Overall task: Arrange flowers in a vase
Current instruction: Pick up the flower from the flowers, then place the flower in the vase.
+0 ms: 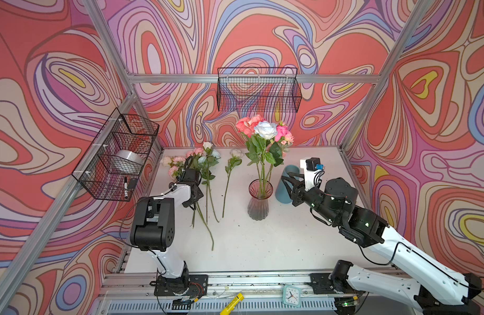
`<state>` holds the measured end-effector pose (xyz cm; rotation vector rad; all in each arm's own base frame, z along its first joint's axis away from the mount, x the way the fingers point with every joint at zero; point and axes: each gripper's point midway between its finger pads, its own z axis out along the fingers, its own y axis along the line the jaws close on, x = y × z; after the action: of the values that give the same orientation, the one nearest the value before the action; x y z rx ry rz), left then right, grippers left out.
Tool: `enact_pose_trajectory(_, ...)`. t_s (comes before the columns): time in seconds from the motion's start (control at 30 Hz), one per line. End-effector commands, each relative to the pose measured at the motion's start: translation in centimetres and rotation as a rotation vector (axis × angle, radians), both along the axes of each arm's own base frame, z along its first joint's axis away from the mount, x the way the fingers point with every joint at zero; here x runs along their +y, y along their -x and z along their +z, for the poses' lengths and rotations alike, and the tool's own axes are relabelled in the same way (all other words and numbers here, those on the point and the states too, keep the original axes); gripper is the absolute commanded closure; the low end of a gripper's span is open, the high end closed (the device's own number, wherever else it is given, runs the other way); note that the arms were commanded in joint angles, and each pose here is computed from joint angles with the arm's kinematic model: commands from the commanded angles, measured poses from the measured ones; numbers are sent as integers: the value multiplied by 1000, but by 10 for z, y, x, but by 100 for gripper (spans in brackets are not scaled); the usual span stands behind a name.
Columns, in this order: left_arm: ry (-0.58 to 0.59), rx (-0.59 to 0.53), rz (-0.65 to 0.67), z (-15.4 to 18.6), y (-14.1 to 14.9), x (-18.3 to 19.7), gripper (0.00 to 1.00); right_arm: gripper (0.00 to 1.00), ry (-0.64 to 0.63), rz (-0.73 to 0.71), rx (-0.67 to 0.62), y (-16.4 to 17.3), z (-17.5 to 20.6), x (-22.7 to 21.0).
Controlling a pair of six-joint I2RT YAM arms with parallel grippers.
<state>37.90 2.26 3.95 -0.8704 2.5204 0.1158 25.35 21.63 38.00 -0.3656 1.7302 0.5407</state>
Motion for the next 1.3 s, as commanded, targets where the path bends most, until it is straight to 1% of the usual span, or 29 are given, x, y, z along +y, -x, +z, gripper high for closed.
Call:
enact_pose_trajectory(0.0, -9, -64, 4, 37, 8, 4, 100, 66, -7, -13, 8, 0, 0, -4)
enact_pose_trajectory(0.17, 39, -219, -34, 101, 17, -5, 100, 66, -13, -15, 2, -1, 2, -3)
enact_pose_trajectory(0.23, 74, -274, -65, 125, 18, -13, 100, 66, -18, -17, -2, -1, 3, -2)
enact_pose_trajectory(0.3, 115, -364, -125, 156, 16, -28, 100, 66, -25, -26, -5, -3, 3, -3)
enact_pose_trajectory(0.4, 190, -552, -269, 211, 12, -61, 100, 66, -28, -38, -2, -4, 2, -4)
enact_pose_trajectory(0.43, 196, -625, -313, 233, 12, -71, 100, 66, -32, -44, -2, -5, 1, -5)
enact_pose_trajectory(0.53, 164, -853, -454, 296, 19, -102, 100, 66, -48, -75, -5, -7, 1, -10)
enact_pose_trajectory(0.67, 164, -1130, -619, 378, 45, -140, 100, 66, -54, -109, -6, -10, -1, -15)
enact_pose_trajectory(0.77, 183, -1302, -725, 434, 65, -167, 100, 66, -54, -130, -9, -12, 0, -17)
enact_pose_trajectory(0.83, 198, -1408, -788, 464, 75, -186, 100, 66, -58, -147, -13, -14, -1, -19)
enact_pose_trajectory(0.93, 229, -1498, -839, 494, 81, -206, 100, 66, -77, -159, -20, -15, 3, -21)
enact_pose_trajectory(1.07, 271, -1634, -843, 521, 86, -220, 100, 66, -81, -178, -21, -16, 3, -24)
enact_pose_trajectory(1.17, 293, -1668, -859, 529, 83, -236, 100, 66, -80, -187, -19, -16, 2, -26)
enact_pose_trajectory(1.27, 325, -1692, -854, 530, 78, -250, 100, 66, -77, -196, -20, -16, 3, -28)
